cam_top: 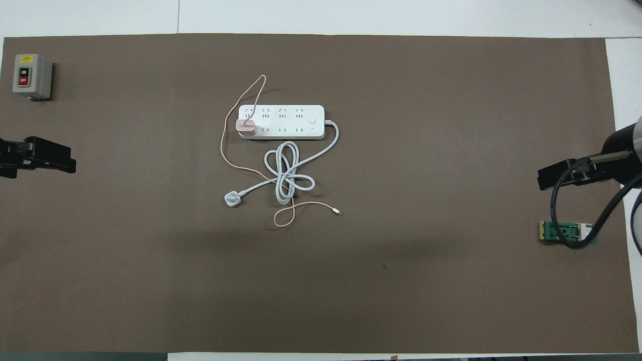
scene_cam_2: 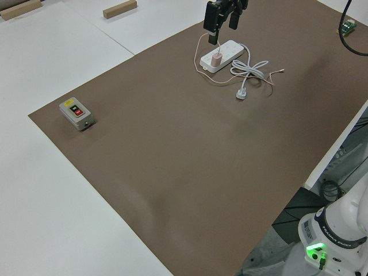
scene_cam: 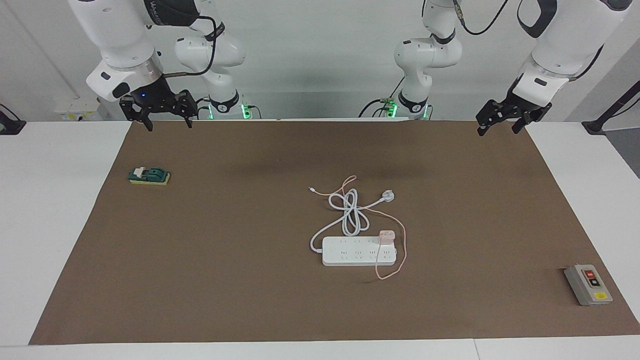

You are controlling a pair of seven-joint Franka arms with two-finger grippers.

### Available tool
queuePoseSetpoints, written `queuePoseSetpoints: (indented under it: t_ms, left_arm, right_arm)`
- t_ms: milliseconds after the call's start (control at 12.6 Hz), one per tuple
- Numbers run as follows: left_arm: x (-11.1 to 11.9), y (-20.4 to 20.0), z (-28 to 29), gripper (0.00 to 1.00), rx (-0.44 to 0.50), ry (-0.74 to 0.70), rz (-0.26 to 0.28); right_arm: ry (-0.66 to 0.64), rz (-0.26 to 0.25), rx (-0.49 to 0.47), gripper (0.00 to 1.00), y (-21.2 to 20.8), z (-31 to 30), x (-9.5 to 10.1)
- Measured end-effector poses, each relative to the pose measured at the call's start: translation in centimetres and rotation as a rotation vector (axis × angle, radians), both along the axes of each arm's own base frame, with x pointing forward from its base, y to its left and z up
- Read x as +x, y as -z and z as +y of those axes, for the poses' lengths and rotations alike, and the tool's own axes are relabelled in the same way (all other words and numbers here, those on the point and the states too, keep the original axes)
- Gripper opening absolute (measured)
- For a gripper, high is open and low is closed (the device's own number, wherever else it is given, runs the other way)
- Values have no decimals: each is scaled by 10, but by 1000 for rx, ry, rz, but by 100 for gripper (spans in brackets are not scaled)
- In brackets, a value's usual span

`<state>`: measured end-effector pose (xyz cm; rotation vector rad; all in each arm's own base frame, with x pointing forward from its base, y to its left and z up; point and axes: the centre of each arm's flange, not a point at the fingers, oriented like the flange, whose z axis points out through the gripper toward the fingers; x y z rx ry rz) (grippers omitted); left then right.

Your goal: Unplug charger and place it aside

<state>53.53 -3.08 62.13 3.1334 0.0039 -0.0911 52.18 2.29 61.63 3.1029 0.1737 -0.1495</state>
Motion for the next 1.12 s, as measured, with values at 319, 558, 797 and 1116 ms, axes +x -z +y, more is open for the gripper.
queuePoseSetpoints:
  t_ms: [319,558,797,1116]
  left_arm:
    - [0,0,0,100,0,-1,0]
    - [1,0,-1,100,0,-7,-11]
    - [7,7,-8,100,5,-187,-43]
    - [15,36,-64,100,14,-454,-41]
  right_arm:
    - [3,-11,1,100,-1,-2,1]
    - [7,-20,1,100,-2,-4,2]
    - [13,-25,1,100,-5,-7,3]
    - [114,-41,68,100,-1,4,7]
